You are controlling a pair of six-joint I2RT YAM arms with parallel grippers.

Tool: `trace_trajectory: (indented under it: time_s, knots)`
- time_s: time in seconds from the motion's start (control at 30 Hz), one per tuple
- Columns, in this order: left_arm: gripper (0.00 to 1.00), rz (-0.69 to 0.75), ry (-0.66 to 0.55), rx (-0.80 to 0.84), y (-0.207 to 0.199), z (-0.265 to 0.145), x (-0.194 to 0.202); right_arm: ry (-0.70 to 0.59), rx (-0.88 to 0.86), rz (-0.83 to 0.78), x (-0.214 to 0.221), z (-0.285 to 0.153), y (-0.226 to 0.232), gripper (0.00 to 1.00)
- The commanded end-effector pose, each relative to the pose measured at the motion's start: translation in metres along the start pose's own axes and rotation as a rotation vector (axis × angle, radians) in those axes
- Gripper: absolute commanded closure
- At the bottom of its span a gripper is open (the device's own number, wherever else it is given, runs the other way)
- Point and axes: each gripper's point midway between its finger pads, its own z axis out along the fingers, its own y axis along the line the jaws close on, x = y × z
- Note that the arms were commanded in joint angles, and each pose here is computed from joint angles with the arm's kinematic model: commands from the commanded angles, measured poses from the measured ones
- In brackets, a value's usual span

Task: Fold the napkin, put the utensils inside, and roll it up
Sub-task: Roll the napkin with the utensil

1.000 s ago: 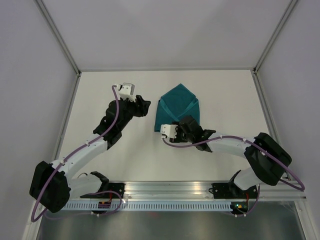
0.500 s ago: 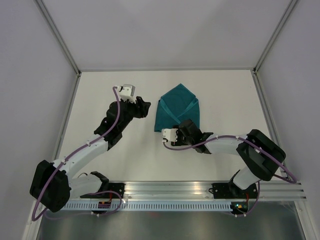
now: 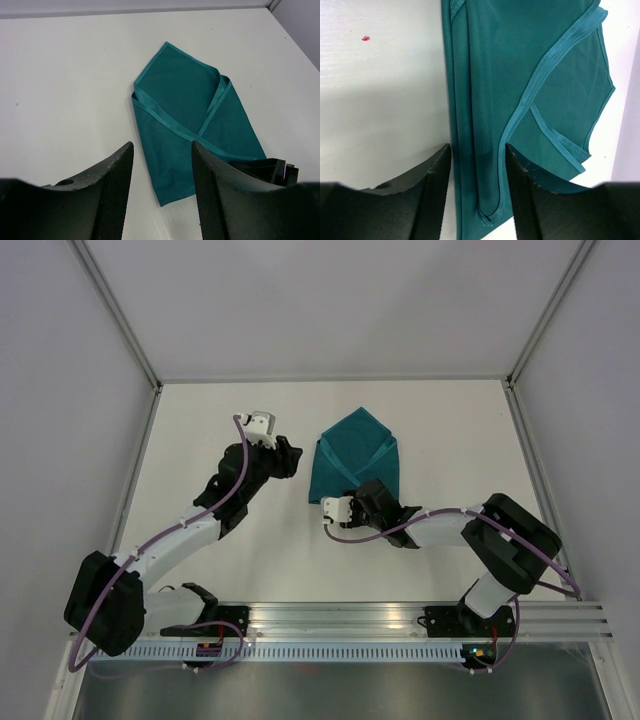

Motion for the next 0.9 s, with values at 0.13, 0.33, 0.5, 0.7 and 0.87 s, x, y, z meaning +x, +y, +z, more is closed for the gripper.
trace_trajectory:
  time_s: [0.13,0.33,0.5,0.7,0.87]
  knots:
    - [0.45,0.059,-0.036,0.026,-0.002,0.008,-0.005,0.051,-0.074,-0.024,0.017,0.007,0.023,0.52]
    - [0.44,0.075,-0.031,0.040,-0.004,0.013,-0.002,0.054,-0.109,0.021,0.022,0.009,0.024,0.62]
    - [0.41,0.074,-0.049,0.049,-0.006,0.018,-0.003,0.060,-0.139,0.073,0.029,0.010,0.021,0.77]
    - [0.42,0.080,-0.073,0.078,-0.014,0.023,-0.009,0.042,-0.244,0.147,0.030,0.007,0.019,0.85]
    - [0.43,0.083,-0.113,0.079,-0.016,0.022,-0.011,0.046,-0.385,0.217,0.036,0.000,0.028,0.87]
